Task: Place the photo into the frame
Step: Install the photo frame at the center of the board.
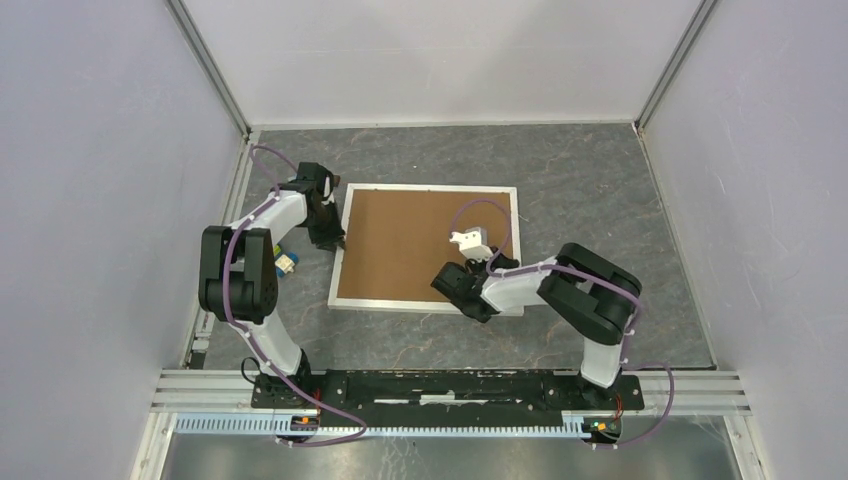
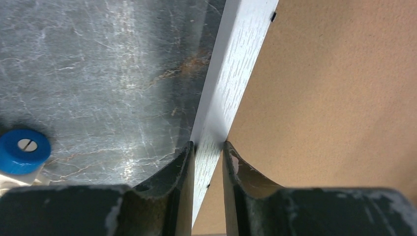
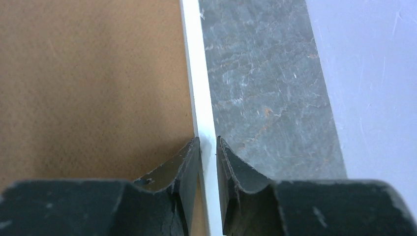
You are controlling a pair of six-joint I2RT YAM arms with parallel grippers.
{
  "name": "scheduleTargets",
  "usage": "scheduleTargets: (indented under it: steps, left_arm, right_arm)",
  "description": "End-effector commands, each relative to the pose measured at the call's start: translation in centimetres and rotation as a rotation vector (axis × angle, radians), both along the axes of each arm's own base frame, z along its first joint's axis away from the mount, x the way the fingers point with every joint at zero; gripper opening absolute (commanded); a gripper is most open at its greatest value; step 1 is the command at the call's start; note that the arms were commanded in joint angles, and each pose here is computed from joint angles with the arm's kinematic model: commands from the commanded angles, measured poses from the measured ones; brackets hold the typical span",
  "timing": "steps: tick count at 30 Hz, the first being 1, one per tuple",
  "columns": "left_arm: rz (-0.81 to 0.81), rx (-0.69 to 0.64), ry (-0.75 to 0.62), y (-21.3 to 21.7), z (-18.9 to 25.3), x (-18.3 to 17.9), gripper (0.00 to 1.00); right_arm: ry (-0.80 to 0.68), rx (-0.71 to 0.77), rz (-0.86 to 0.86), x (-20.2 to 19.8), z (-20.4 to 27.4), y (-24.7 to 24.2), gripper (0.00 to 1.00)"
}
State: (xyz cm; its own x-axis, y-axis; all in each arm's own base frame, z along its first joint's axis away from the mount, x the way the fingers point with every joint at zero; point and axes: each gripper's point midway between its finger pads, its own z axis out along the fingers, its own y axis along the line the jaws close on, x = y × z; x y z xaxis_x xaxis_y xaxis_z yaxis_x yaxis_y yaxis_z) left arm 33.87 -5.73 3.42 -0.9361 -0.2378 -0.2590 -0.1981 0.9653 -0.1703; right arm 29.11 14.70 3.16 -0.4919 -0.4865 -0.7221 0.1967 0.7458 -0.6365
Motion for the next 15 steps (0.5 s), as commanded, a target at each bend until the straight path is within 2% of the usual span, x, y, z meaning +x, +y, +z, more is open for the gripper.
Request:
scheduleTargets:
  steps: [1, 4, 8, 9, 12, 15]
  left_arm:
    - [-0.082, -0.13, 0.012, -3.4, 0.7, -1.2, 0.34]
    - [-0.079, -0.084, 0.023, -2.5, 0.8, -1.2, 0.37]
    - [-0.047, -0.12, 0.0, -2.2, 2.2, -0.5, 0.4]
    - [-0.039, -0.115, -0.014, -2.0, 2.6, -0.3, 0.42]
    - [-0.024, -0.096, -0.043, -1.5, 3.6, 0.3, 0.49]
    - [-0.009, -0.073, -0.04, -0.9, 3.3, 0.8, 0.55]
  right_arm:
    - [0.563, 0.165, 0.125, -6.4, -5.4, 1.5, 0.32]
    - [0.496, 0.329, 0.198, -3.2, 0.2, 3.7, 0.36]
    - [0.417, 0.508, 0.306, 0.4, 7.2, 4.3, 0.43]
    - [0.389, 0.546, 0.327, 1.1, 8.6, 3.9, 0.48]
    - [0.343, 0.623, 0.382, 2.9, 10.4, 2.4, 0.64]
    - [0.359, 0.717, 0.424, 4.9, 10.3, 1.2, 0.66]
